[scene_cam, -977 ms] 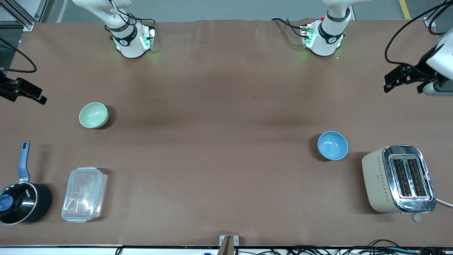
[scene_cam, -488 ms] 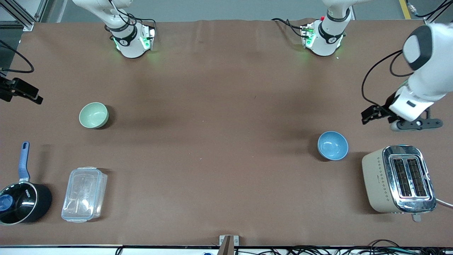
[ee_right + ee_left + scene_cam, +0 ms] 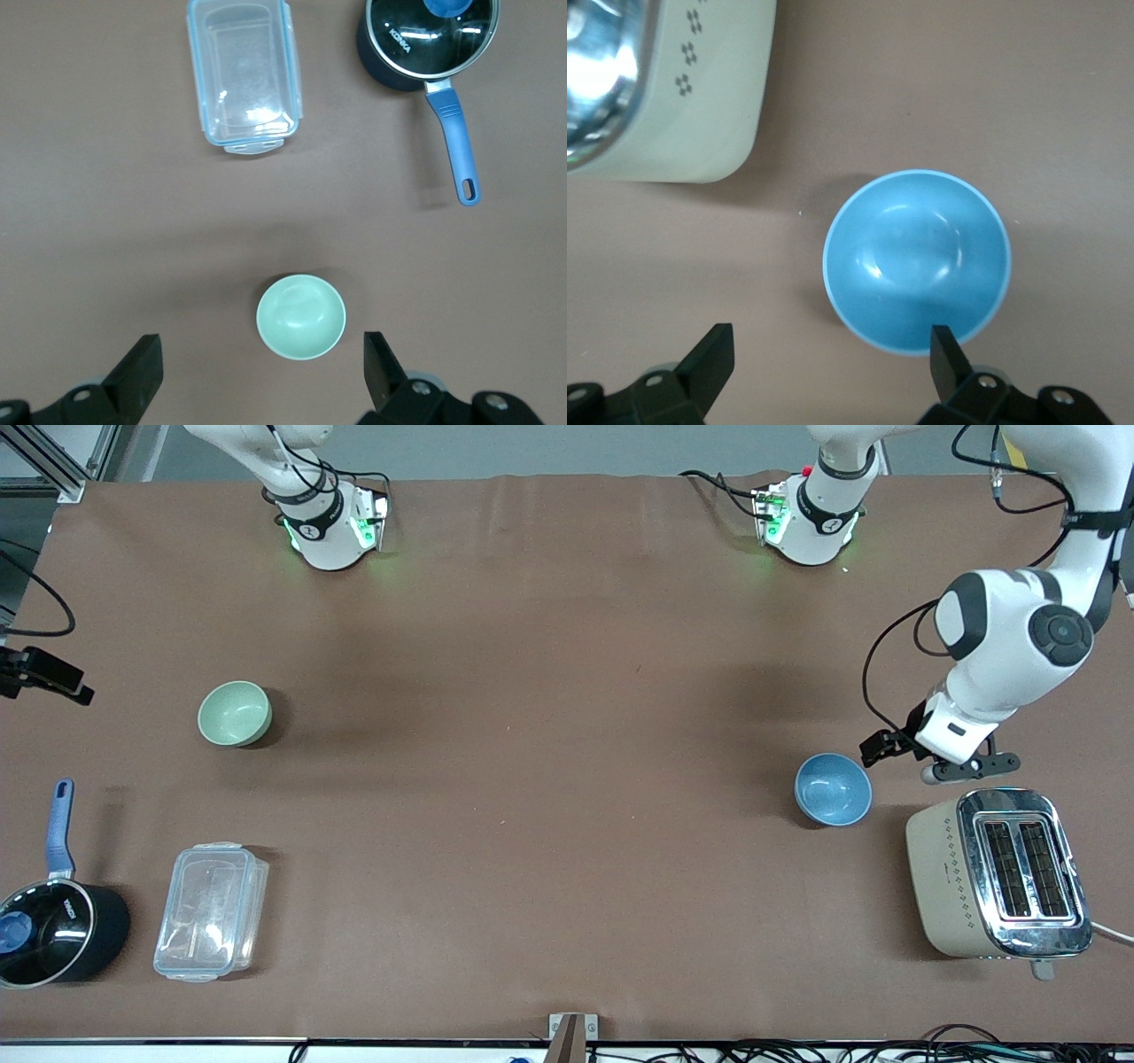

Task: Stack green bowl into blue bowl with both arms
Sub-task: 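Grasp the blue bowl with the left gripper while the right gripper reaches the green bowl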

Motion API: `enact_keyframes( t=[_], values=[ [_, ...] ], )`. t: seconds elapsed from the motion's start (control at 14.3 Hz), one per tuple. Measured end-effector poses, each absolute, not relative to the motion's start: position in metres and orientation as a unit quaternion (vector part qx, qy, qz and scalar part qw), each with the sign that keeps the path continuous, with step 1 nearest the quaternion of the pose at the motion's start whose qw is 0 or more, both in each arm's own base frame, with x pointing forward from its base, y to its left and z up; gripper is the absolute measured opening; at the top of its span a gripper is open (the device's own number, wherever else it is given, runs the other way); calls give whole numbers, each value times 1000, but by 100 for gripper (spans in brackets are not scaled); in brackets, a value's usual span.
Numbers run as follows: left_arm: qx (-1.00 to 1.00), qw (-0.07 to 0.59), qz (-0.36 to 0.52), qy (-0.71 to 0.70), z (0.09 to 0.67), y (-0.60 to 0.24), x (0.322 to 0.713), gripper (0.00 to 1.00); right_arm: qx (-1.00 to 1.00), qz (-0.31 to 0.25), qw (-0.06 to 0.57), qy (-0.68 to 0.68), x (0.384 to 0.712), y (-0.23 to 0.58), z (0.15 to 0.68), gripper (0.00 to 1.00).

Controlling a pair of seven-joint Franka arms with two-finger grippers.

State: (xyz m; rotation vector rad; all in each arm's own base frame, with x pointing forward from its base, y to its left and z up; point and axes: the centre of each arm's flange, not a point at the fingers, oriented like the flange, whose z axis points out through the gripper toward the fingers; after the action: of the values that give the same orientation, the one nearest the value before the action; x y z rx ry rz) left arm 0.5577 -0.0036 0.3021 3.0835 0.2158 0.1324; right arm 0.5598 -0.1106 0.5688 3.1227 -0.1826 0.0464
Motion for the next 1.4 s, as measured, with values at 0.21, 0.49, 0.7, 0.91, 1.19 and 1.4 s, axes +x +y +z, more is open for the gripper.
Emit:
enact_keyframes(
  t=[0.21,0.49,0.7,0.91,1.19,1.4],
  values=[
    [996,34,40,77,262,0,561,87,998,19,23,-56,564,-122,534,100],
    [996,40,27,80,229,0,560,77,998,28,26,-56,561,-139,473,100],
    [996,41,22,81,224,1,560,61,998,17,25,-51,556,-151,435,100],
    [996,41,18,81,220,1,559,46,999,7,24,-44,550,-172,403,99],
    [996,42,19,81,220,1,560,5,999,10,25,-35,529,-188,359,99],
    [995,43,28,81,226,1,567,4,999,12,24,-29,505,-197,324,99]
  ],
)
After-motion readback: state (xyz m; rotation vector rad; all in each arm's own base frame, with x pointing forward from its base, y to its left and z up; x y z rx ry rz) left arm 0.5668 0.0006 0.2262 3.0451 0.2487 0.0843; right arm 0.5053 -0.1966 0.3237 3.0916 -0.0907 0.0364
